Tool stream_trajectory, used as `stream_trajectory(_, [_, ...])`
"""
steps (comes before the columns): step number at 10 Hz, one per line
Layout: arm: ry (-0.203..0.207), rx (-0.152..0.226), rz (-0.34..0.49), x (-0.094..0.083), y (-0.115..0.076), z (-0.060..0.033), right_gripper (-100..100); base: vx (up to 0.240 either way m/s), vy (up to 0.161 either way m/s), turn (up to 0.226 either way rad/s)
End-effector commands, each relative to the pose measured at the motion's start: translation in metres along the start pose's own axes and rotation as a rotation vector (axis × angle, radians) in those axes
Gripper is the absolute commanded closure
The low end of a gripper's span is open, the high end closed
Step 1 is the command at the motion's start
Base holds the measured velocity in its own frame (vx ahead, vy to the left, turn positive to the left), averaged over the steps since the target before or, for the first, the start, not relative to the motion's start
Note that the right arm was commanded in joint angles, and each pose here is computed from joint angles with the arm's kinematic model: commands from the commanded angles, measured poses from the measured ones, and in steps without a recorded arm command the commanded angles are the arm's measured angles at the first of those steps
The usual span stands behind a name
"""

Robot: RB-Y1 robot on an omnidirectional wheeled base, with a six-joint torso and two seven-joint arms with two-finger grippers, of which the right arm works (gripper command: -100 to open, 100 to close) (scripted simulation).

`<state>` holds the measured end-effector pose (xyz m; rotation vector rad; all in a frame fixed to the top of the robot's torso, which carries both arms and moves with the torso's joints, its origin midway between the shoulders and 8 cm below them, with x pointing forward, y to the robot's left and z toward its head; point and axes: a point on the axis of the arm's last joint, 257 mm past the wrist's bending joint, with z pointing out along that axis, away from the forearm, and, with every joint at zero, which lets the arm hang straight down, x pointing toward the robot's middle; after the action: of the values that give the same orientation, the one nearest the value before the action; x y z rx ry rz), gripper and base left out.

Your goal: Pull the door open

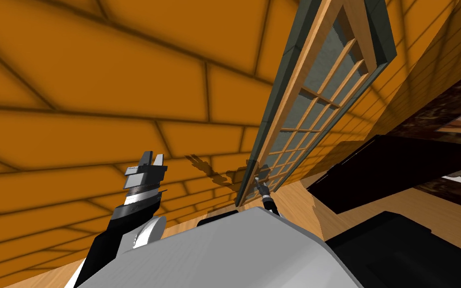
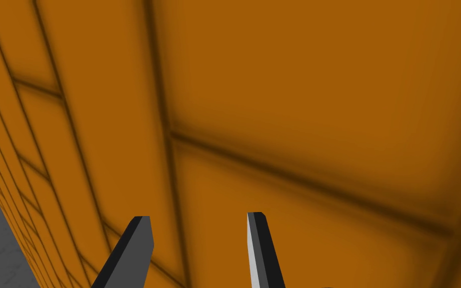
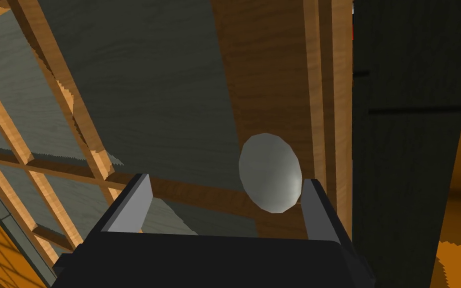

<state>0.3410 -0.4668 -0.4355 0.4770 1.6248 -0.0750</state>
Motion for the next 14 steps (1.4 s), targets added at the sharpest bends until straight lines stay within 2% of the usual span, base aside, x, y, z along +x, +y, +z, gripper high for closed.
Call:
stream_trajectory(1, [0.006, 0.012, 0.039, 0.0012, -0.0058, -0.0018, 100, -0.031, 0.007, 0.070])
stream_trajectory(12, [-0.005, 0.008, 0.306, -0.0008, -0.0009, 0.0027, 100, -0.031, -0.022, 0.047])
stream_trajectory(14, [-0.008, 0.007, 0.377, -0.0013, 0.0006, 0.0041, 100, -0.032, -0.016, 0.087])
